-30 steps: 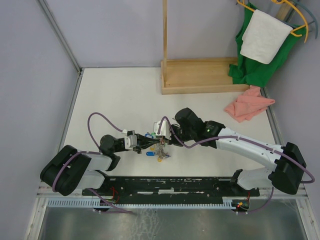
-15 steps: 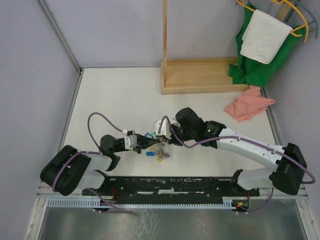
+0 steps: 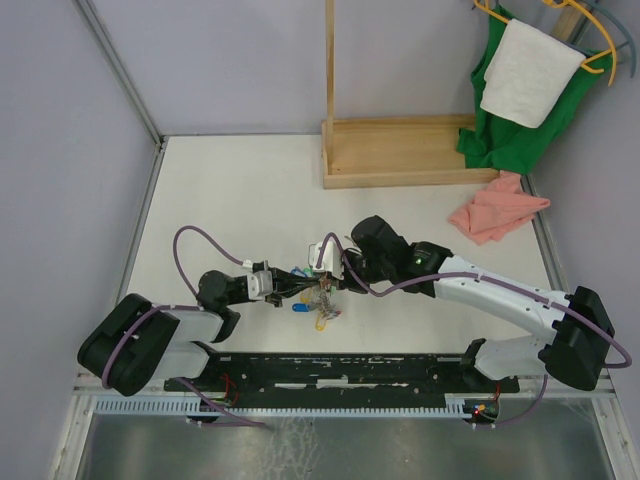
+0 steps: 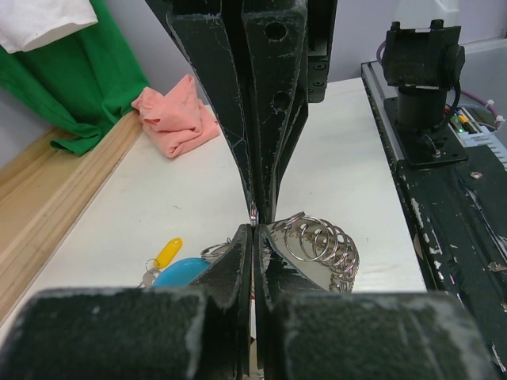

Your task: Put the keys on the keyring

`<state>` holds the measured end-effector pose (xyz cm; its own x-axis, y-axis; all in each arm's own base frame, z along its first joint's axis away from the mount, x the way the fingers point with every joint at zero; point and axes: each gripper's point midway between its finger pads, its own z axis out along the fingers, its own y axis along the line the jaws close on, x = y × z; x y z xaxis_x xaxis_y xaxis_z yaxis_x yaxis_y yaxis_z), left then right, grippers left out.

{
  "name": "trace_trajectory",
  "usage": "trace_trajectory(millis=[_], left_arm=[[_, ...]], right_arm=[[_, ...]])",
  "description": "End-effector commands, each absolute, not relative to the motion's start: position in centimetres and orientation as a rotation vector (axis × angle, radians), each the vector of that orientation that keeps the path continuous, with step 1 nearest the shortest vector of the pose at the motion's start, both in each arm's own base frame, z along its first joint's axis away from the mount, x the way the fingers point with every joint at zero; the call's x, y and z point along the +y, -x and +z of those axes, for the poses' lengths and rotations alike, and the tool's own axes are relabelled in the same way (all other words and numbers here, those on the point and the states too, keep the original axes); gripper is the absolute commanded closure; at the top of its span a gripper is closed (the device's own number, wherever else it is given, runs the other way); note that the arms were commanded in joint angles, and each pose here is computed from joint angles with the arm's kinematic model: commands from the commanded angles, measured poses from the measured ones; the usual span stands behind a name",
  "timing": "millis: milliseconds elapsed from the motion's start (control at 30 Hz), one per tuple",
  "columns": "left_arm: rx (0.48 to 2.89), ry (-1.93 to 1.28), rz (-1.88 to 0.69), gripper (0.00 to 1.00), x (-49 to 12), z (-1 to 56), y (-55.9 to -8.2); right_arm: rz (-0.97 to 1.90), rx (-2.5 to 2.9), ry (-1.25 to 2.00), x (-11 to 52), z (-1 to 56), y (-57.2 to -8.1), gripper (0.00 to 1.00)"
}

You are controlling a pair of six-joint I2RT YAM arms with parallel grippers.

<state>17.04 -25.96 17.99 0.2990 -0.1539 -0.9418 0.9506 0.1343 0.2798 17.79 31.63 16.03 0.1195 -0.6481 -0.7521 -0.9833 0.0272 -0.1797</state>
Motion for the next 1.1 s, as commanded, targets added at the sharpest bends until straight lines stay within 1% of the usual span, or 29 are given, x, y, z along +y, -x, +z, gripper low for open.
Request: trace_trajectory(millis=[0,867,1067], left_arm=[[0.706,-1.127,-0.884,0.97,-25.8,22.1,-17.1],[0.722,-1.135,-0.885,0.97,-25.9,21.8,-17.3],[0.720,-1.135,-0.883,0.97,-25.9,21.9,-17.3]], right_arm=[[0.618,1.521,1.646,32.9,18.9,-18.3,0.99],[0.671,1.470,1.628,33.3,20.2,-17.6,0.99],[0.643,1.507,1.641,33.0,19.3,-18.0,0.99]])
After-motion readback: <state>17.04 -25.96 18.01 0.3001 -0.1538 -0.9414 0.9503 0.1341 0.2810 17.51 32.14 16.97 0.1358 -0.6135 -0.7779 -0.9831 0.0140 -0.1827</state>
